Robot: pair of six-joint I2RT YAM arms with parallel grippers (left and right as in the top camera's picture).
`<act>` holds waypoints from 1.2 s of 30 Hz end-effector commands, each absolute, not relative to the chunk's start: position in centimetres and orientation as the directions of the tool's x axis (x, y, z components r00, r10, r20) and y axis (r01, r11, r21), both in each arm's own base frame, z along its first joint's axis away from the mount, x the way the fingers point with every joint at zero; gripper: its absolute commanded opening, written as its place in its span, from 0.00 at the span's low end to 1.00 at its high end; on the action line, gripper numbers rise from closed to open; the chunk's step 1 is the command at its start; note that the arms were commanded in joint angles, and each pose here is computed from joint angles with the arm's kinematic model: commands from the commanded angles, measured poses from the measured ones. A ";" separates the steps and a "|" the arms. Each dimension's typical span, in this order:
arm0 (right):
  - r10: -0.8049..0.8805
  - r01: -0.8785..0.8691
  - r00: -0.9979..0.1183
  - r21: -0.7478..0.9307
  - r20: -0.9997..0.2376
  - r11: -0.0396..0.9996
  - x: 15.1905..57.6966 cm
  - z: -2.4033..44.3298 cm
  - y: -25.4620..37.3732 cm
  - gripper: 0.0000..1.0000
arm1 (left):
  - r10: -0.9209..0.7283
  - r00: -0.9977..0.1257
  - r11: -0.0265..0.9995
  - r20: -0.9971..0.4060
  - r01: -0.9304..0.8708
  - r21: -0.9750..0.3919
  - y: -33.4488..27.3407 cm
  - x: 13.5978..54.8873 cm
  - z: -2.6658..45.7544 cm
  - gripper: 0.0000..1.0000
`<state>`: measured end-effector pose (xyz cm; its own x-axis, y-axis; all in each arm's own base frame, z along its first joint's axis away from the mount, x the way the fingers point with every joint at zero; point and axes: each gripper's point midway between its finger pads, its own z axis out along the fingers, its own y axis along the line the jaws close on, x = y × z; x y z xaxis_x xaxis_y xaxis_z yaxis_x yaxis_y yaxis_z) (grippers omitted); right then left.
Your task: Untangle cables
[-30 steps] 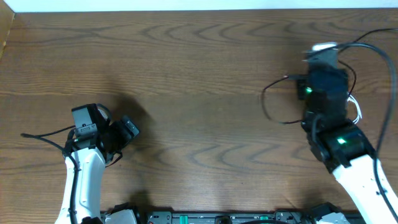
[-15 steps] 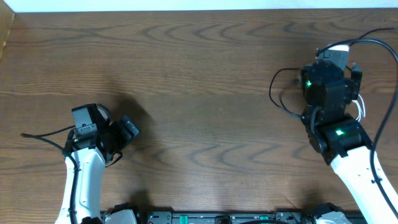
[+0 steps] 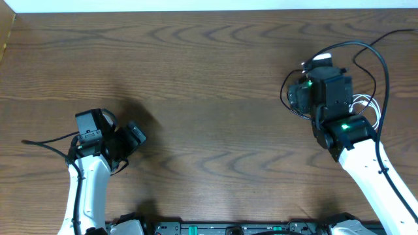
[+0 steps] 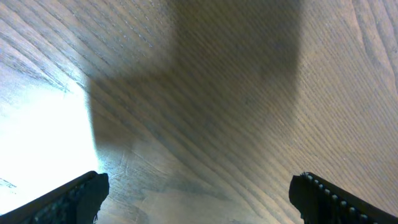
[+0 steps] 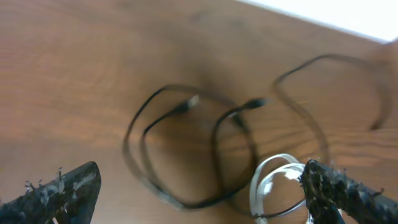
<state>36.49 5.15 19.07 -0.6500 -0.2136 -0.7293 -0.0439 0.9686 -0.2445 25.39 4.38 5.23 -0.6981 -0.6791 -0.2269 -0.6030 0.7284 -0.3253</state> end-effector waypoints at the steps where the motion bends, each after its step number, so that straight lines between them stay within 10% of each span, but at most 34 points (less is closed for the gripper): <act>1: -0.213 -0.155 -0.674 -0.147 -0.708 0.977 35.8 18.0 7.4 0.99 | -0.679 -0.698 0.730 -0.227 -0.608 -0.314 4.6 25.2 5.1 0.98; 36: -0.222 -0.168 -0.702 -0.146 -0.677 0.975 35.1 17.2 7.4 0.99 | -0.678 -0.700 0.730 -0.223 -0.608 -0.313 4.5 25.2 5.0 0.99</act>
<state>35.04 7.42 17.29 -0.6985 -0.2292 -0.6779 -0.1726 0.9733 -0.1513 25.39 4.38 5.23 -0.6981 -0.6791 -0.2269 -0.6030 0.7284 -0.3253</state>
